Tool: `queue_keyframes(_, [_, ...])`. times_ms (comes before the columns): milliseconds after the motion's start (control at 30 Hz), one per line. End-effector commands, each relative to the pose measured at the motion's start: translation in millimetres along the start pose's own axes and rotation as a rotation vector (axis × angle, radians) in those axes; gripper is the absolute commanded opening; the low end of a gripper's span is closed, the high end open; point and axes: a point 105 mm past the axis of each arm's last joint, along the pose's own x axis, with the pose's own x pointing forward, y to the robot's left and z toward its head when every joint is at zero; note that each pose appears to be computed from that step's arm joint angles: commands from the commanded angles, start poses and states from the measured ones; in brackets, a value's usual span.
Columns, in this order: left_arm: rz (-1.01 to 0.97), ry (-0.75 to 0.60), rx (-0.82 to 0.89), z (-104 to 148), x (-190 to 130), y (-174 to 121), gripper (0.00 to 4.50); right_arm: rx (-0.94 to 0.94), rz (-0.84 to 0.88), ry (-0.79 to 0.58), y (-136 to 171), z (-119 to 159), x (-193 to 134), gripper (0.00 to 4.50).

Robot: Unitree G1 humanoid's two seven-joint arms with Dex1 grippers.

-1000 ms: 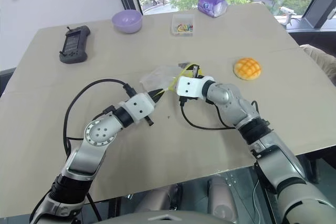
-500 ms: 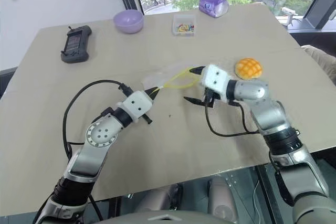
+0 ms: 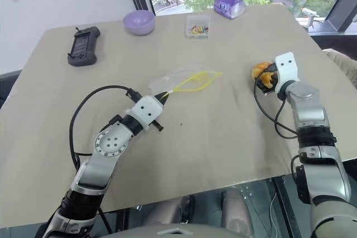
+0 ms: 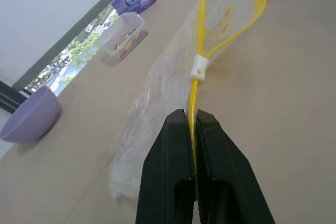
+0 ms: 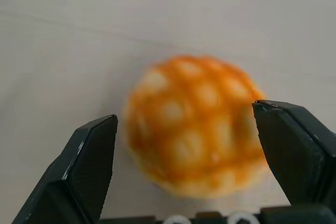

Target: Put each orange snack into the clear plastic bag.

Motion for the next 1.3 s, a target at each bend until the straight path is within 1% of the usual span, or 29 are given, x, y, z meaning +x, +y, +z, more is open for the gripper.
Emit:
queue_keyframes(33, [0.031, -0.053, 0.034, 15, -1, 9, 0.00, 0.065, -0.031, -0.070, -10, 23, 5, 4.45])
queue_keyframes(167, [0.029, -0.055, 0.038, 15, 0, 9, 0.00, 0.131, -0.080, -0.059, -18, 24, 13, 4.45])
queue_keyframes(267, [0.027, -0.057, 0.039, 15, 0, 8, 0.00, 0.223, -0.060, -0.039, -15, 20, 19, 4.45])
queue_keyframes(433, [0.033, -0.054, 0.042, 15, 0, 9, 0.00, 0.284, -0.028, 0.055, -9, 0, 23, 4.45])
queue_keyframes(500, [0.037, -0.051, 0.043, 14, -1, 10, 0.00, 0.271, -0.043, 0.109, -10, -11, 22, 4.45])
queue_keyframes(567, [0.040, -0.049, 0.045, 14, -1, 10, 0.00, 0.245, -0.029, 0.148, -7, -19, 22, 3.92])
queue_keyframes(600, [0.041, -0.049, 0.045, 14, -1, 10, 0.00, 0.242, -0.014, 0.161, -4, -21, 23, 3.57])
queue_keyframes(700, [0.044, -0.047, 0.046, 14, -2, 10, 0.00, 0.225, 0.017, 0.197, 3, -27, 23, 2.20])
queue_keyframes(833, [0.045, -0.045, 0.046, 13, -3, 10, 0.00, 0.225, 0.013, 0.198, 2, -27, 23, 0.48])
queue_keyframes(867, [0.045, -0.045, 0.047, 13, -3, 10, 0.00, 0.224, 0.011, 0.195, 2, -27, 23, 0.15])
queue_keyframes(900, [0.045, -0.044, 0.047, 13, -3, 10, 0.00, 0.221, 0.008, 0.182, 1, -24, 23, 0.07])
queue_keyframes(967, [0.044, -0.043, 0.047, 13, -3, 10, 0.00, 0.213, 0.015, 0.153, 1, -18, 24, 0.07])
queue_keyframes(1067, [0.041, -0.044, 0.047, 13, -3, 10, 0.00, 0.161, 0.081, 0.023, 3, 10, 23, 0.07])
queue_keyframes(1133, [0.038, -0.044, 0.048, 13, -3, 10, 0.00, 0.156, 0.199, -0.069, 12, 37, 15, 0.07])
queue_keyframes(1200, [0.036, -0.043, 0.049, 13, -3, 10, 0.00, 0.135, 0.324, -0.152, 22, 62, 1, 0.07])
queue_keyframes(1300, [0.032, -0.043, 0.048, 12, -3, 10, 0.00, 0.107, 0.487, -0.229, 36, 89, -28, 0.07])
